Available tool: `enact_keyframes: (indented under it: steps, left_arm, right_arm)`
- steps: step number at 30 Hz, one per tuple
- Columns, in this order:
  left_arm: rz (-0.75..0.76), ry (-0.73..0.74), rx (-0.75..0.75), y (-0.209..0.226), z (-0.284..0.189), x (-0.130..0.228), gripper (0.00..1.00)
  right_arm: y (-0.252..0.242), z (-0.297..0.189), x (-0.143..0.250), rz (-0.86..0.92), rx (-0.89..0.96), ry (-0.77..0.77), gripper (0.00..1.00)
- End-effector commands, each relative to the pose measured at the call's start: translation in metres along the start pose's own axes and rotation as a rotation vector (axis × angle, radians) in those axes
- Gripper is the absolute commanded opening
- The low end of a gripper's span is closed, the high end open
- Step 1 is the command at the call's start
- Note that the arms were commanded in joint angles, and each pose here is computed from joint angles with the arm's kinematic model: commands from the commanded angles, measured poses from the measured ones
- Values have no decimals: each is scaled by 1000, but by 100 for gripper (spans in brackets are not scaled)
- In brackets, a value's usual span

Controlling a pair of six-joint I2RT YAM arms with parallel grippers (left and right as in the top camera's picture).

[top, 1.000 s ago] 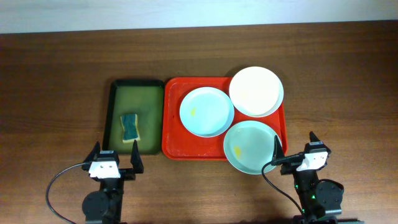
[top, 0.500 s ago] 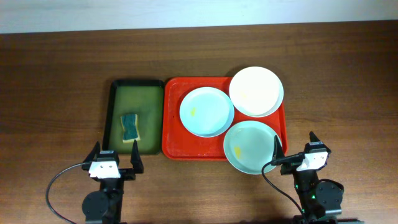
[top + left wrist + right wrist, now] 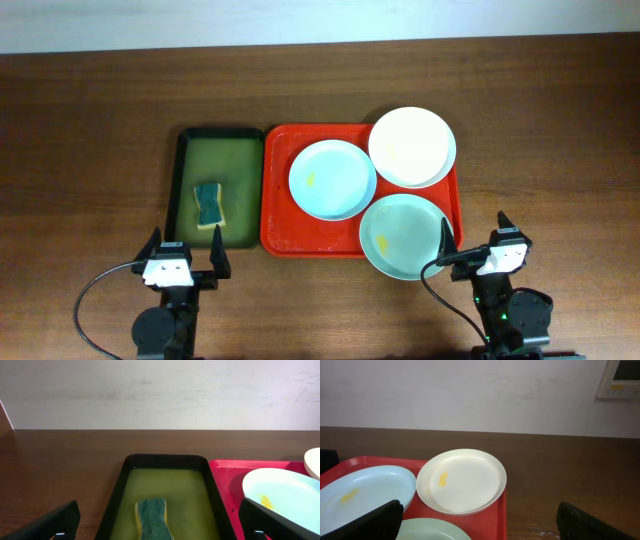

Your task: Clean dirty plates on tray and stack at the side

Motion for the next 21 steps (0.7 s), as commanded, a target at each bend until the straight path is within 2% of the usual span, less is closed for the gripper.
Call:
enact_keyframes:
  steps: [1, 11, 15, 19, 21]
  left_arm:
    - [19, -3, 19, -3, 0, 1, 99]
    - [16, -3, 19, -3, 0, 0, 99]
    - [-122, 10, 22, -1, -4, -8, 99]
    - [-143, 156, 45, 15, -29, -71, 99]
    - [-115, 313, 78, 22, -24, -102, 99]
  right_arm:
    - [-1, 0, 3, 2, -1, 6, 99]
    - [-1, 0, 3, 2, -1, 6, 99]
    - [-1, 0, 3, 2, -1, 6, 99]
    - [-1, 0, 3, 2, -1, 6, 99]
    - [-1, 0, 3, 2, -1, 6, 99]
Point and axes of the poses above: each gripper's point midway between its finger pads, its own z axis out along the fingers, its own y axis along the line the jaws close on, x = y × z, the point moved 3 cm from there along -z, back along the fingers, and after that the axes turned 15 degrees about z, right-handed, at the moved point
